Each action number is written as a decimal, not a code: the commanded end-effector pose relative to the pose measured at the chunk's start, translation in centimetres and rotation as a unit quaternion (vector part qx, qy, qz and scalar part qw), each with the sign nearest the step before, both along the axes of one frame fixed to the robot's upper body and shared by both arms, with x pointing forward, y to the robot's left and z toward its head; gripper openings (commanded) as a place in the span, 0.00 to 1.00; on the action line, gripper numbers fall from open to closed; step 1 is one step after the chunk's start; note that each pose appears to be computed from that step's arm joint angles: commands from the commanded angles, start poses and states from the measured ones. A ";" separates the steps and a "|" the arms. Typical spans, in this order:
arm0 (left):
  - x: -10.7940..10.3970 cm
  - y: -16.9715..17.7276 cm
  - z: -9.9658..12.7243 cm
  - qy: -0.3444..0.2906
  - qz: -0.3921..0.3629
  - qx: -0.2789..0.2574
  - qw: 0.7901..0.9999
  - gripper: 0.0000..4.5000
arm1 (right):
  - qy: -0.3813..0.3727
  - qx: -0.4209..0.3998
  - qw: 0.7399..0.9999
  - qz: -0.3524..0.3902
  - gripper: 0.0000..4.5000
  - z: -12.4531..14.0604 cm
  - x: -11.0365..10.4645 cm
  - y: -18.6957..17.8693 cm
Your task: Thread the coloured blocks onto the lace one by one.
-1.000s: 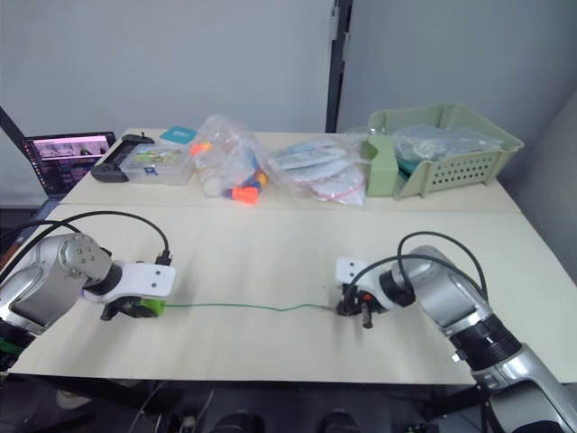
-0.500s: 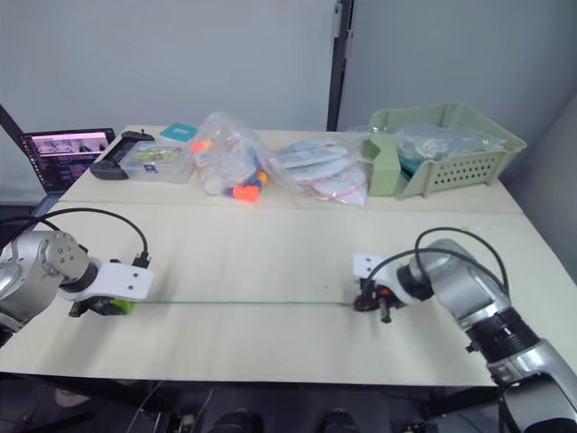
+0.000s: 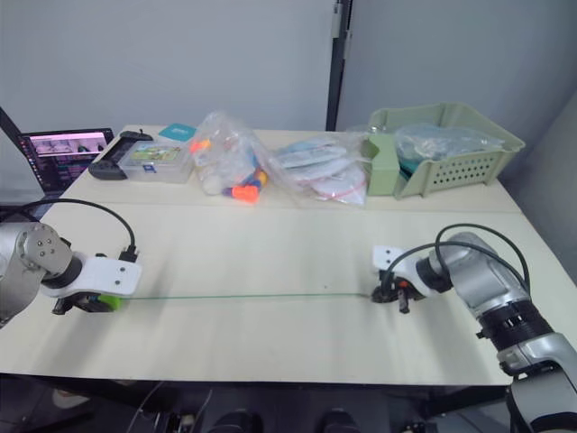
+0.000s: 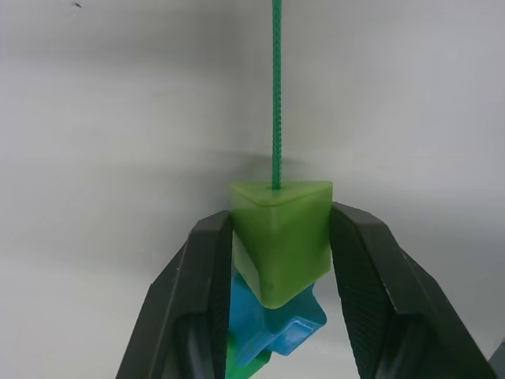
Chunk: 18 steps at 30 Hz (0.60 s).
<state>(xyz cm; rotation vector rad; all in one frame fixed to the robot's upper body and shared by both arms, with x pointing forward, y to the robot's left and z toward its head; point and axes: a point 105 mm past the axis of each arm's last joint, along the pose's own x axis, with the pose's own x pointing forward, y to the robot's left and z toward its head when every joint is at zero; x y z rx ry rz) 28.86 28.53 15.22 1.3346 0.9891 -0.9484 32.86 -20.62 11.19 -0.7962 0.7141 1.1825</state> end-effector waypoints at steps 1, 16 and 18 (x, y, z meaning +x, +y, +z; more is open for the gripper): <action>0.0 -0.2 1.2 -0.013 0.000 0.001 1.000 0.29 | -0.019 -0.021 0.999 -0.018 0.00 0.7 0.7 -1.4; 1.3 1.4 -2.0 -0.028 -0.014 -0.048 0.998 0.29 | -0.010 -0.004 1.000 -0.022 0.00 0.3 0.5 -0.8; 1.5 1.3 -2.1 -0.033 -0.031 -0.050 0.998 0.29 | -0.007 0.003 1.000 -0.022 0.00 0.1 0.3 -0.5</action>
